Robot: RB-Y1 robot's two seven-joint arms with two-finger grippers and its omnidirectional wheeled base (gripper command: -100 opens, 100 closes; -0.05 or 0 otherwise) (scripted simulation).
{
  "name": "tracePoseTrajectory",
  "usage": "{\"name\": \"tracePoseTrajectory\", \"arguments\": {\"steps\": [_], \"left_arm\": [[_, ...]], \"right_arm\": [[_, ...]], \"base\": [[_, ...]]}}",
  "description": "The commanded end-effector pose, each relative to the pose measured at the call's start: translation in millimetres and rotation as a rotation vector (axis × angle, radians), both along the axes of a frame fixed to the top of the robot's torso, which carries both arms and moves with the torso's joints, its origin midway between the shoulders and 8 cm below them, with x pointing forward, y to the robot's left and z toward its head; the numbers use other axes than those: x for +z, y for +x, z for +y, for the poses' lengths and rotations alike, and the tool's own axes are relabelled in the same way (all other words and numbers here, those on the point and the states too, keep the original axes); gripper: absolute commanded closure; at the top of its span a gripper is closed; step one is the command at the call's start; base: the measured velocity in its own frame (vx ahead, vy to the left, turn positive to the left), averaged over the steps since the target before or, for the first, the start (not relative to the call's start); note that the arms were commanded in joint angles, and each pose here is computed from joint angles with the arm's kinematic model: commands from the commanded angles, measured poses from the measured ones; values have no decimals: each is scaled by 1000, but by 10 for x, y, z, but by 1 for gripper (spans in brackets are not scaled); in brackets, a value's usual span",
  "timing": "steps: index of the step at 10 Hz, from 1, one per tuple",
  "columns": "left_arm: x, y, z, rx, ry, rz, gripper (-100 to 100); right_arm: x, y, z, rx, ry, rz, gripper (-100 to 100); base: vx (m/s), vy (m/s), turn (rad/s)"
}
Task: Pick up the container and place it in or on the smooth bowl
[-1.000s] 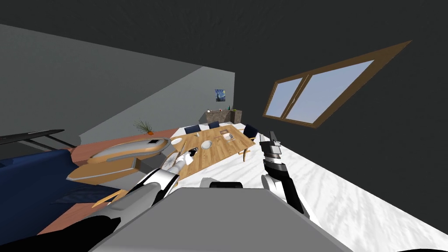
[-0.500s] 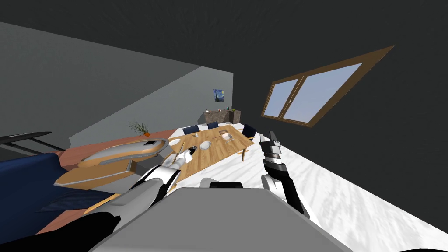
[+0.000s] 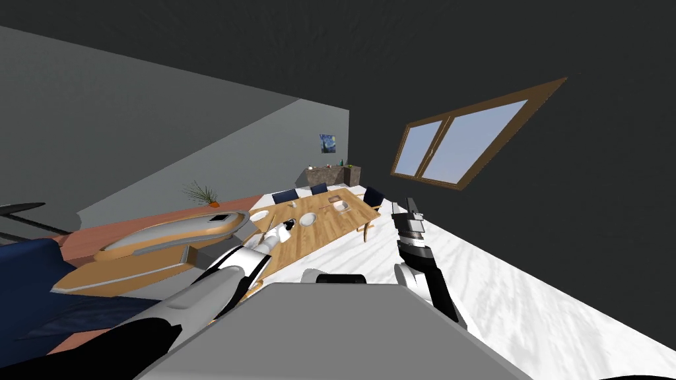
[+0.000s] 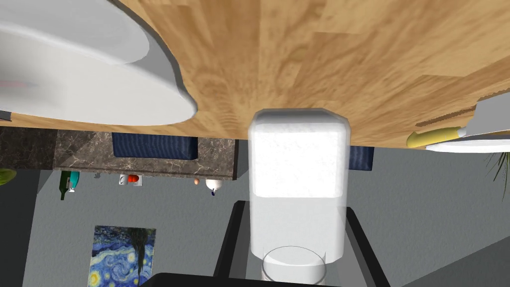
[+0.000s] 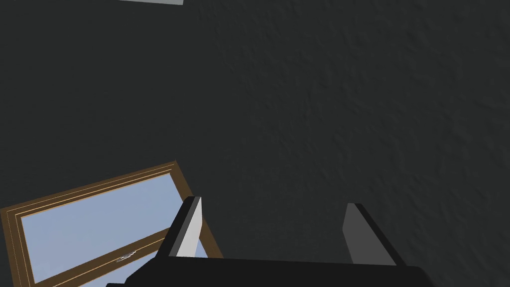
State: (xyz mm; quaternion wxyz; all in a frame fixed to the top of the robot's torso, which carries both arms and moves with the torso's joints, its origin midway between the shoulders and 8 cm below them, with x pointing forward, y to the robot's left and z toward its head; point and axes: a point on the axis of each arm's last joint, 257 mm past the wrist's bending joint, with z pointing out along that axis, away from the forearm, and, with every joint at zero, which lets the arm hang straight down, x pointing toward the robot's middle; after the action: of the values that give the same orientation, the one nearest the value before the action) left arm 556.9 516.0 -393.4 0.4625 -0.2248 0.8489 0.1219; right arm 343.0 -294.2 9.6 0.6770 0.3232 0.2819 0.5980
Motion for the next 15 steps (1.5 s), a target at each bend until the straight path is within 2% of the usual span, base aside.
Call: {"name": "tracePoseTrajectory", "arguments": {"steps": [1,3,5,6,7,14,15], "left_arm": [[58,41,38,11,12,0,100],[209,144,85,45,19,-4,100],[234,177,56,45,7,-16,100],[209,144,85,45,19,-4,100],[251,219,0,71,-8,-10,100],[313,395,-305,118,-91,-23,100],[323,436,-395,129,-114,-26,100]], "right_arm": [[0,0,0,0,0,0,0],[0,0,0,0,0,0,0],[0,0,0,0,0,0,0],[0,0,0,0,0,0,0],[0,0,0,0,0,0,0],[0,0,0,0,0,0,0],[0,0,0,0,0,0,0]], "base": [[0,-15,-58],[-15,-14,-153],[-11,-6,-42],[0,-2,22],[-20,3,-177],[-20,9,-80],[-25,19,-74]]}}
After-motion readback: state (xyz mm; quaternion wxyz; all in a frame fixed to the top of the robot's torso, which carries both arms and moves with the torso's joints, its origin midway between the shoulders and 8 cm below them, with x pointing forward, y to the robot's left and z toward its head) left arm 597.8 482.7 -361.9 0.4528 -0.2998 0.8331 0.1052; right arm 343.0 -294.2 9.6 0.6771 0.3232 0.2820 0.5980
